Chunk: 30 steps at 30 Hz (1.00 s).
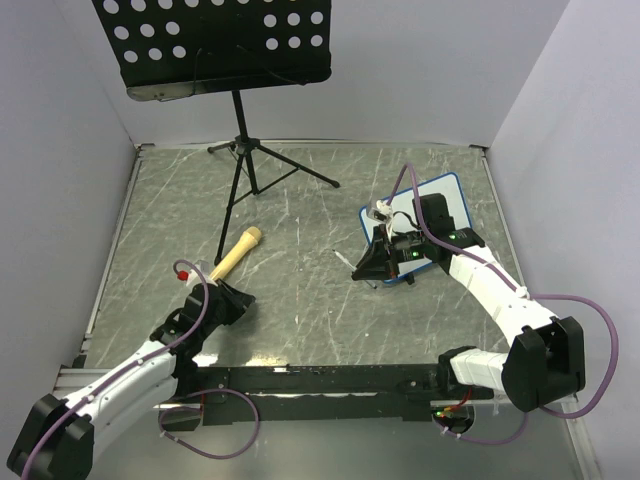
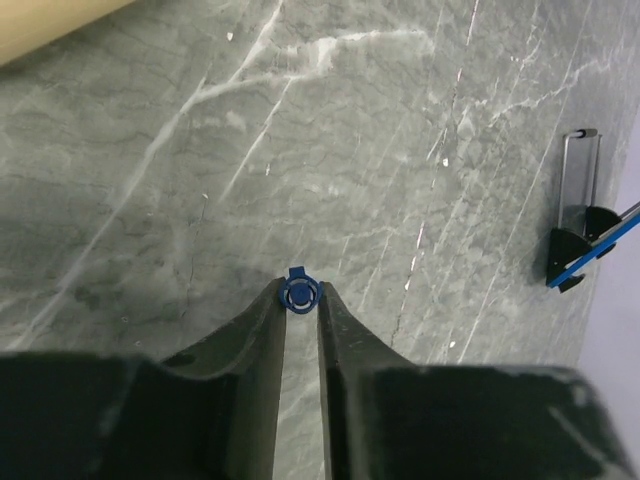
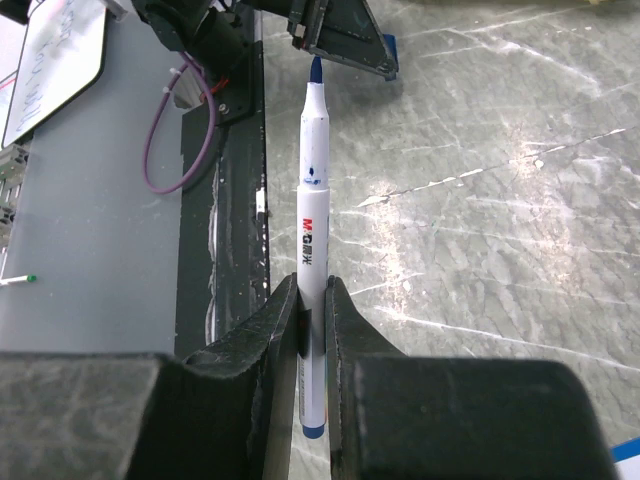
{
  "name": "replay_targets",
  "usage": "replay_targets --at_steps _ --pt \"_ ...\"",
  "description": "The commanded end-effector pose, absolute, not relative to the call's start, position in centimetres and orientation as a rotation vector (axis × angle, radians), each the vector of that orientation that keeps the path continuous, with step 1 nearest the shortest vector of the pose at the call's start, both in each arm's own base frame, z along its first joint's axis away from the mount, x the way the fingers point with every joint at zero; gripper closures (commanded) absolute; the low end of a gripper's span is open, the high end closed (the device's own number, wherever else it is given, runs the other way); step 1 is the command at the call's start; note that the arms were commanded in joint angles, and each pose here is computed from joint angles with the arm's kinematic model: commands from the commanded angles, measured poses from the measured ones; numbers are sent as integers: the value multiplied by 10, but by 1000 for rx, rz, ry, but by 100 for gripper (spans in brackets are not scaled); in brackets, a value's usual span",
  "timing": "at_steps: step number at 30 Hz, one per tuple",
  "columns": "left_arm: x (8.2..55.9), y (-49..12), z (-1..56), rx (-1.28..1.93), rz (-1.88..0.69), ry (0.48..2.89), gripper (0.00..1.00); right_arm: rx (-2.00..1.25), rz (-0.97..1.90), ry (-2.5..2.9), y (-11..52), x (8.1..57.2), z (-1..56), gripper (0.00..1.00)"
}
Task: Write a sentence on the whiteboard
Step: Put down the pen cap next to the whiteboard marker, then pass from the right arm to the left
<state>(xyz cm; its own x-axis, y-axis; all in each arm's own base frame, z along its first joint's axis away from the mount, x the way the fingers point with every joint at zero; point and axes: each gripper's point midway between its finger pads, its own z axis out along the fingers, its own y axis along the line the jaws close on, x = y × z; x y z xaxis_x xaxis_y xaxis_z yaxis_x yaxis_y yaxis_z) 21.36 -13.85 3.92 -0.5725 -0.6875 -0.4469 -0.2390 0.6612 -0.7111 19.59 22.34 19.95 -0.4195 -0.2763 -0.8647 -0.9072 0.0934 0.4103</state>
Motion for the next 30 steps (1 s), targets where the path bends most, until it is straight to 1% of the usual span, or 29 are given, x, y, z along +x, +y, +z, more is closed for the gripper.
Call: replay_targets --at_steps 1,3,4,7,9,10,12,13,15,16,17,18,21,22,23,24,25,26,27,30 --pt "225 -137 59 -695 -769 2082 65 -1186 1329 1696 225 200 213 100" --pt "225 -134 57 -696 -740 2102 56 -1187 1328 1699 225 200 212 100" --pt "227 -135 61 -688 -732 2106 49 -1186 1327 1700 225 200 212 100" --pt "229 -133 65 -681 -700 2134 44 -1190 1319 1697 224 200 212 100" --pt "230 -134 73 -661 -702 2137 43 -1193 1316 1698 224 200 212 100" --pt "230 -140 86 -628 -748 2126 38 -1201 1303 1697 223 200 212 100" --pt "230 -152 109 -505 -828 2084 34 -1215 1287 1702 224 200 208 100" --pt "227 -171 139 -372 -977 2004 25 -1233 1269 1691 224 201 207 100" --pt "218 -194 175 -113 -1122 1876 19 -1274 1252 1703 226 198 200 100" --pt "203 -214 210 80 -1269 1726 18 -1288 1252 1700 228 198 200 100" --pt "193 -223 226 165 -1350 1637 18 -1298 1283 1710 228 193 199 100" --pt "185 -228 231 217 -1402 1586 17 -1323 1305 1705 231 189 195 100" --pt "177 -245 263 399 -1433 1449 14 -1354 1338 1693 234 183 196 100" --pt "175 -255 260 467 -1435 1442 13 -1359 1346 1685 235 181 197 100" --pt "164 -261 273 559 -1467 1357 13 -1361 1357 1680 235 180 197 100" --pt "161 -266 279 600 -1487 1327 13 -1361 1374 1672 236 178 199 100" --pt "162 -274 273 616 -1522 1350 6 -1363 1378 1663 236 178 200 100" --pt "156 -279 275 668 -1551 1334 2 -1365 1387 1663 237 176 200 100" --pt "158 -285 284 690 -1560 1313 0 -1362 1397 1661 237 175 202 100" --pt "163 -310 275 735 -1571 1366 1 -1363 1402 1655 237 175 203 100"
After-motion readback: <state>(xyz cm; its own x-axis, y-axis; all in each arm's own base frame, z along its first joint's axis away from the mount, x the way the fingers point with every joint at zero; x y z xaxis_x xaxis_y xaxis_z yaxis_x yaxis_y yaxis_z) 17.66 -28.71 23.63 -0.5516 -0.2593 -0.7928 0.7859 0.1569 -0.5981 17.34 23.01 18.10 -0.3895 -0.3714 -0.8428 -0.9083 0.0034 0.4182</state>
